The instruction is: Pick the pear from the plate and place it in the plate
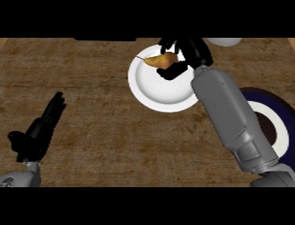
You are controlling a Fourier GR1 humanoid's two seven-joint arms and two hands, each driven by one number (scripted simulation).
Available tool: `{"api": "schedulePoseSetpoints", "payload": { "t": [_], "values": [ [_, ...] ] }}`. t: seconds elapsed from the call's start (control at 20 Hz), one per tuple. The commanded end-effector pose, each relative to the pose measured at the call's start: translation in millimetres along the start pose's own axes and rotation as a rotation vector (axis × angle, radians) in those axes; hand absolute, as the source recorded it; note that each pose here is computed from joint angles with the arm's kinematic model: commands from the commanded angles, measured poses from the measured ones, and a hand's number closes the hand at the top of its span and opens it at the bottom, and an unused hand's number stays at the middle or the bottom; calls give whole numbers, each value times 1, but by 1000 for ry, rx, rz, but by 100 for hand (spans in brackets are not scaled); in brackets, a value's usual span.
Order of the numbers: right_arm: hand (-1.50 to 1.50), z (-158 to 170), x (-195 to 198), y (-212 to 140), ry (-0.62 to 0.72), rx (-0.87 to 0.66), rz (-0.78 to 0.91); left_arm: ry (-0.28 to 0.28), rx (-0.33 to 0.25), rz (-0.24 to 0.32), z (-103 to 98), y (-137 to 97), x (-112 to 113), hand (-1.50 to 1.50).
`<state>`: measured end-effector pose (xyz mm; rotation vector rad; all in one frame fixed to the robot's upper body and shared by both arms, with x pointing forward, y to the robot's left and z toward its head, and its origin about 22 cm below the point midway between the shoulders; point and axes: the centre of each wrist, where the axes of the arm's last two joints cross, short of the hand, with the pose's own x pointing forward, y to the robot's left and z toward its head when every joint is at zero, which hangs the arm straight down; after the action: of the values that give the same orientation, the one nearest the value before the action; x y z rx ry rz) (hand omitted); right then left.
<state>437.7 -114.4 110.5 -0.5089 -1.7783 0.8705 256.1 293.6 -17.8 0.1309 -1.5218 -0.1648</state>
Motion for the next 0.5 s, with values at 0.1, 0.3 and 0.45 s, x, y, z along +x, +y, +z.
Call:
{"api": "schedulePoseSetpoints", "payload": {
  "t": [0.1,0.3,0.45],
  "values": [
    [-150,-11,5,22,120,31,-50,-9,12,4,3,-4,-1,0],
    [-150,-3,-10,33,150,-34,-173,-9,-6,1,-11,-5,9,0],
    [-150,-8,-12,14,128,-164,-322,-20,4,-10,3,1,-7,0]
  ]
}}
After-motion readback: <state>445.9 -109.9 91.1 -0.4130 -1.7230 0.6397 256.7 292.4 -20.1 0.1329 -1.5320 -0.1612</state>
